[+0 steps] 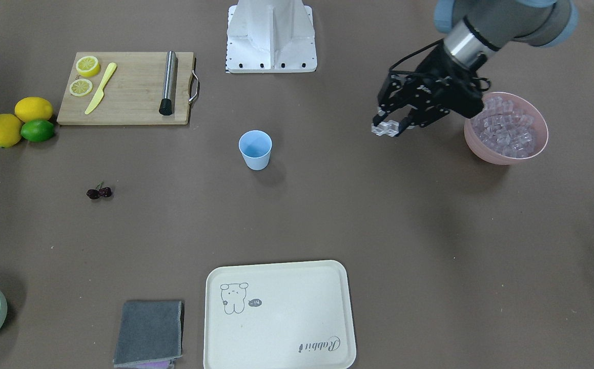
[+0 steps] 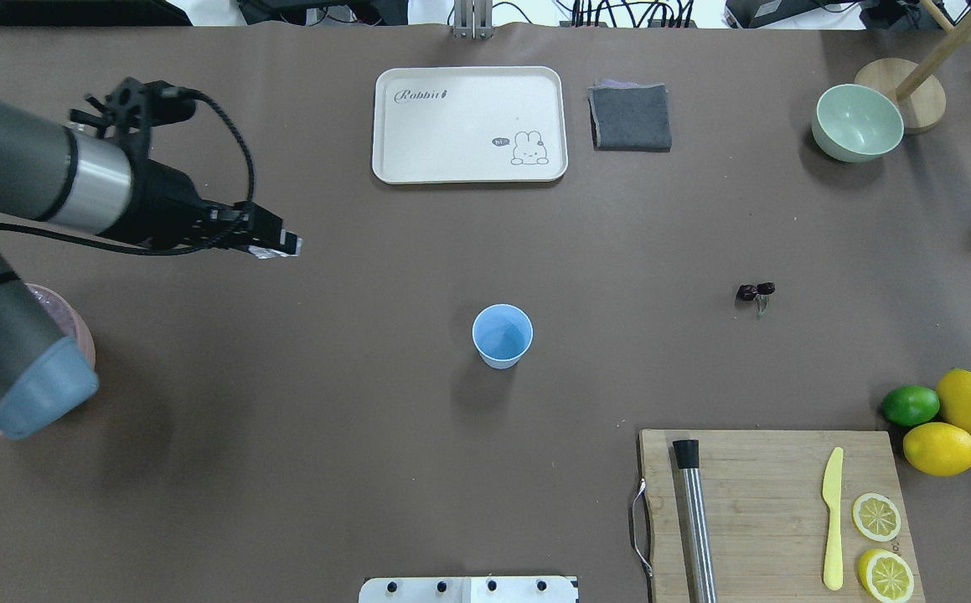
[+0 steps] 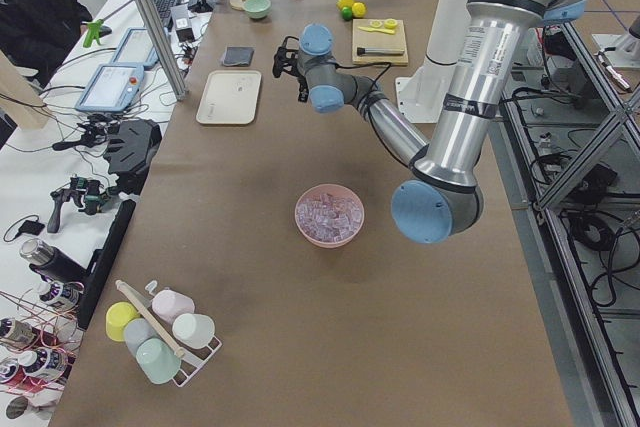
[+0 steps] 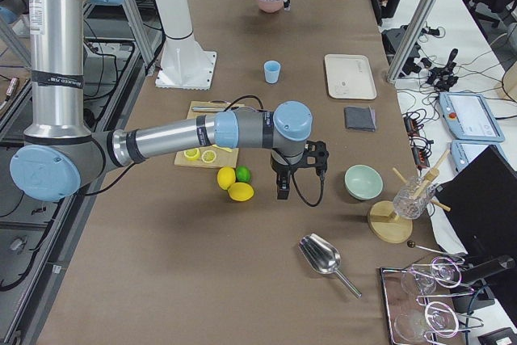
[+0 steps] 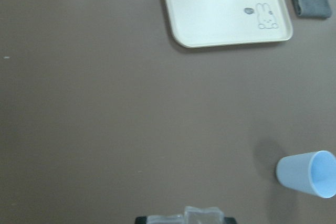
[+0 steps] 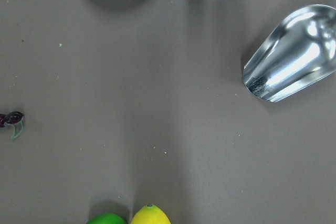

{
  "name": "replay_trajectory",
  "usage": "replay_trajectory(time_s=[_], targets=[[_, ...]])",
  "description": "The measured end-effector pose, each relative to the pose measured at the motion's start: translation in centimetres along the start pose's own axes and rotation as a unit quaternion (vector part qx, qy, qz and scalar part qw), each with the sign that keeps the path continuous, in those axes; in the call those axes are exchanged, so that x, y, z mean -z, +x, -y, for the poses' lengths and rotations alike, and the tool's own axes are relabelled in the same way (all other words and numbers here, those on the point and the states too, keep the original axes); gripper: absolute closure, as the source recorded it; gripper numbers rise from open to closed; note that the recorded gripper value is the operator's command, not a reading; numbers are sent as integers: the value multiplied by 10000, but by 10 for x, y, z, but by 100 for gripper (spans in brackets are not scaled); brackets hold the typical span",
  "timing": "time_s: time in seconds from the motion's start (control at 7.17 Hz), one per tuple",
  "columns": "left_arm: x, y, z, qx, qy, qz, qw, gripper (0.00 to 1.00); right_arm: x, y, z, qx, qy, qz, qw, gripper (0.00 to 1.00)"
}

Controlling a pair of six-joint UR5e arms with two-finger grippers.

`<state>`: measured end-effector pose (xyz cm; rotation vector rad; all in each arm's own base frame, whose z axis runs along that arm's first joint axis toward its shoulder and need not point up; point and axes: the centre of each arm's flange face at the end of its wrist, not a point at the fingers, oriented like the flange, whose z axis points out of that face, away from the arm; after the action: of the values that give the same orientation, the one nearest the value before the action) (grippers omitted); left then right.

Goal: Put ice and cherries in cup
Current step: 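Lift the ice cube with the left gripper toward the light-blue cup, then lower the ice cube into the light-blue cup and open the left gripper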

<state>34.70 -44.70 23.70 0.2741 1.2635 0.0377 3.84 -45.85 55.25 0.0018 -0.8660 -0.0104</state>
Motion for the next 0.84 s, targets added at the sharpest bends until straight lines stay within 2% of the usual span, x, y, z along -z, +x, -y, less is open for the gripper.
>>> replay_trajectory(time_s=[0.28,0.84], targets=[[-62,66,-18,80,87,-97,9999,100,0,0,0,-3,-2,-1,10000,0],[-132,138,-70,105,221,-130,9996,100,-1,1,-1,-13,-11,6,10000,0]])
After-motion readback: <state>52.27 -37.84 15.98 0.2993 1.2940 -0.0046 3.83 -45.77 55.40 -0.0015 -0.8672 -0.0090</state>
